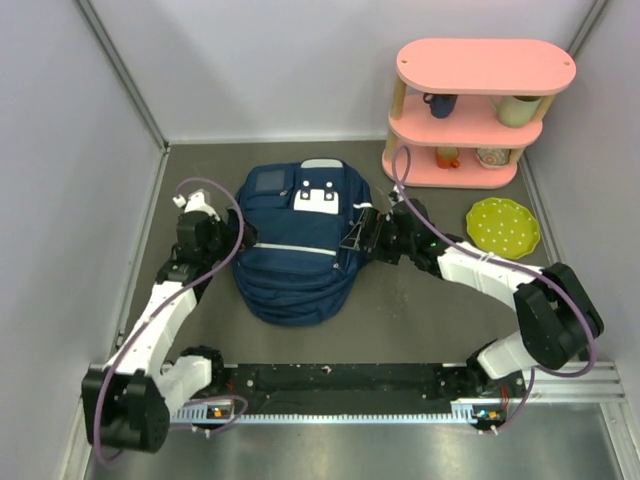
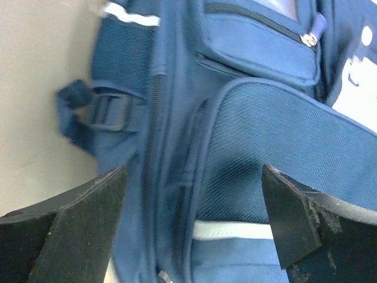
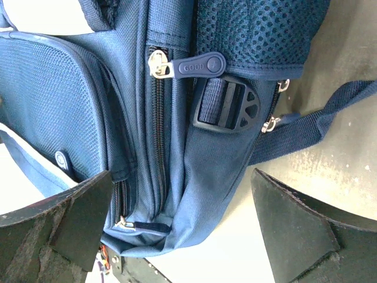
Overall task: Pack the student bag
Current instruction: Reset both arms
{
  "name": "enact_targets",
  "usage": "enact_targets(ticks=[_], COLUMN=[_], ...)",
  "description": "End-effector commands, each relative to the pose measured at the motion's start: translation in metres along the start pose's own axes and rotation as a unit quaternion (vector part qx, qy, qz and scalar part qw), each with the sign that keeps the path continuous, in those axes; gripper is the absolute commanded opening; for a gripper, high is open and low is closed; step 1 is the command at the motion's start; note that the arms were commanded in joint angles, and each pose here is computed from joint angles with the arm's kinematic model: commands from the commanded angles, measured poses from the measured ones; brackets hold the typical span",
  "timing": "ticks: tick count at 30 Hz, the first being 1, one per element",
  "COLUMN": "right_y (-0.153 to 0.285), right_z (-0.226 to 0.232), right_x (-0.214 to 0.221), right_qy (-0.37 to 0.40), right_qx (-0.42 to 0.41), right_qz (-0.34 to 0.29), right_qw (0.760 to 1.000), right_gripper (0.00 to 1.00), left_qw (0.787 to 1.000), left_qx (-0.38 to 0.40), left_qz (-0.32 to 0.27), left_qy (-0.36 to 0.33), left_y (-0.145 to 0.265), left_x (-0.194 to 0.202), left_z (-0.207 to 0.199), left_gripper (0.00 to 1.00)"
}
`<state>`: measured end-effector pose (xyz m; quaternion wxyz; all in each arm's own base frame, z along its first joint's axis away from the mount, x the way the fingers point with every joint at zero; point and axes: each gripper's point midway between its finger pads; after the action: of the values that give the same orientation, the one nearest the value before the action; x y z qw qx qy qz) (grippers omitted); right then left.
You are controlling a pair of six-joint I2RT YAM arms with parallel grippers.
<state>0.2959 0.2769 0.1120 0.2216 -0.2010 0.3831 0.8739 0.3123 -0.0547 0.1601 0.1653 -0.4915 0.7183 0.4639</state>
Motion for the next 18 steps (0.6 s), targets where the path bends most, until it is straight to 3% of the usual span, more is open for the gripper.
enact_targets(ticks=[1,3,5,11,18], right_y=[0.015,0.022,0.028,0.051,0.077], right_z=[0.014,0.008,0.003,-0.015,-0.024], right_x=[-0.016,-0.012,-0.01,0.009,0.029], right_qy=[0.022,0.031,0.042,0.053,0.057], right_qx=[-0.023,-0.013,-0.005,0.01,0.001], right_qz=[-0.042,-0.041,-0.048,-0.05,-0.057], right_qw=[0.999,0.999,0.998,0.997,0.997], right_gripper=[0.99,0.99,0.99,0.99,0.99], left_qw=[0.979,0.952,0.932,0.913,0.895], left_qx=[0.194,0.269,0.297,0.321,0.352], left_qz=[0.066,0.147,0.205,0.252,0.272], left_qy=[0.007,0.016,0.024,-0.019,-0.038], left_y=[-0.009,-0.005,-0.008,0.005,0.018], left_x=[0.018,0.045,0.073,0.125,0.148], left_z=[-0.063,-0.085,-0.094,-0.125,-0.154], left_gripper=[0.98,0.98,0.98,0.98,0.98])
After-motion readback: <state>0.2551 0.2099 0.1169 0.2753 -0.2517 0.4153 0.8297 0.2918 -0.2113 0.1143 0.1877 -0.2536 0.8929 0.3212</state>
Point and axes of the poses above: each gripper's point midway between its finger pads, its own y axis back along the fingers, its own z axis along the line the jaws close on, x = y × z, and after that the axes turned 7 degrees about y, right-handed
